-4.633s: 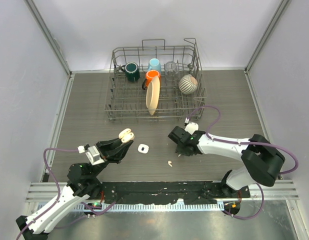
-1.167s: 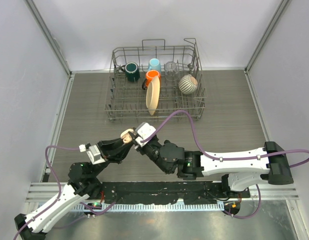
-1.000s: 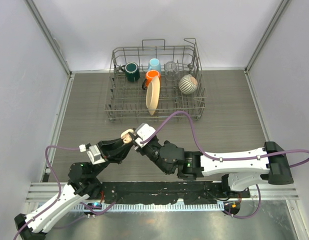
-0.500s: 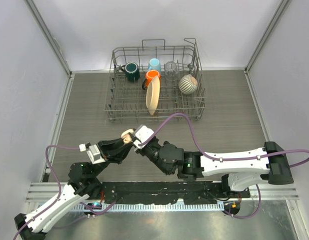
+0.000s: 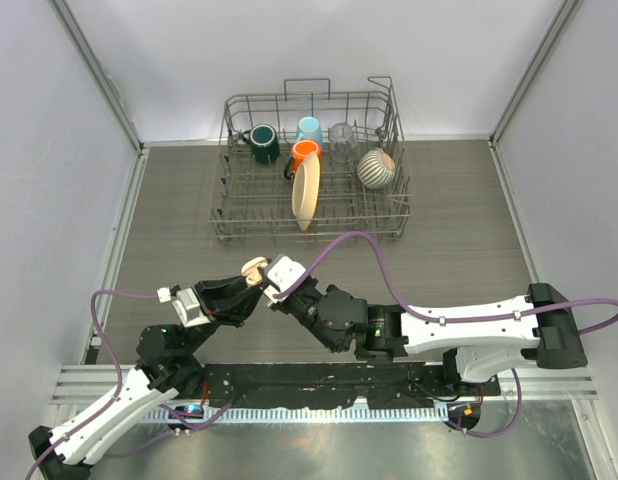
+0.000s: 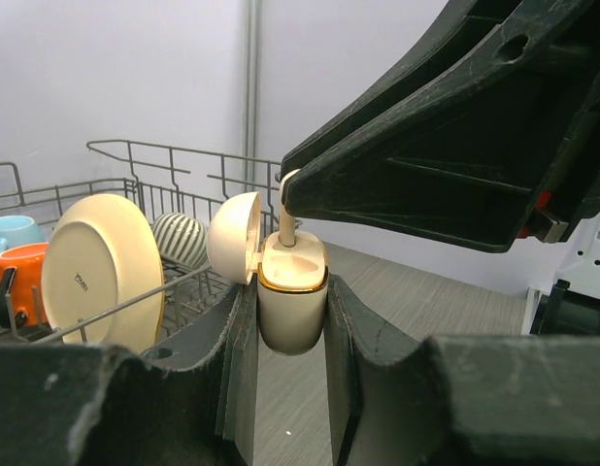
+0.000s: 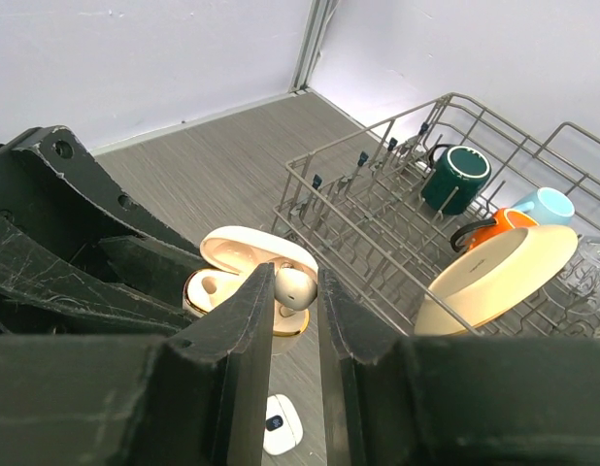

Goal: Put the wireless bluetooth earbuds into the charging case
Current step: Place the earbud in the charging case.

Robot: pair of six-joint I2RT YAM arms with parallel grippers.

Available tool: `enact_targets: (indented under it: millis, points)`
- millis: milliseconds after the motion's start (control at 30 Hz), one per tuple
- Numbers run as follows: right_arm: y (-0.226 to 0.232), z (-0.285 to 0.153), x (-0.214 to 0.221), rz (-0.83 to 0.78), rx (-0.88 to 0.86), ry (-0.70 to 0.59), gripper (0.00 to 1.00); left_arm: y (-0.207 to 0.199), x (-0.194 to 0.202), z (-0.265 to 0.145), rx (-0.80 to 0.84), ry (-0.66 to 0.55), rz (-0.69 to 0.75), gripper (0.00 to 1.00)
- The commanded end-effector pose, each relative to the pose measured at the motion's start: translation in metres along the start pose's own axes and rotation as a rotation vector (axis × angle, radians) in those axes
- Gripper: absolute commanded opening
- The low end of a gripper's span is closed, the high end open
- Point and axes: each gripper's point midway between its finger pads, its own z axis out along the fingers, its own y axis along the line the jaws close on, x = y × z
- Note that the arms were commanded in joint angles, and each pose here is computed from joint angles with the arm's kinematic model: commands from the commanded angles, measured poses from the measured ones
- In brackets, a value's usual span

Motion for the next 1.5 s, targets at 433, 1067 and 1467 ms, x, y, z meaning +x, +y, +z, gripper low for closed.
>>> enact_targets:
  millis: [433,1067,1467]
  points:
    - [0.017,0.000,0.011,-0.003,-0.021,0.044,0.01,0.012,0.025,-0.009,-0.054,0.010,-0.003,0.00]
    - [0.009,-0.006,-0.038,0.227,-0.037,0.010,0.61,0.013,0.030,-0.009,-0.057,0.031,0.000,0.00]
    - [-0.052,-0.034,-0.070,0.480,0.119,-0.108,0.81,0.011,0.029,-0.010,-0.047,0.027,-0.003,0.00]
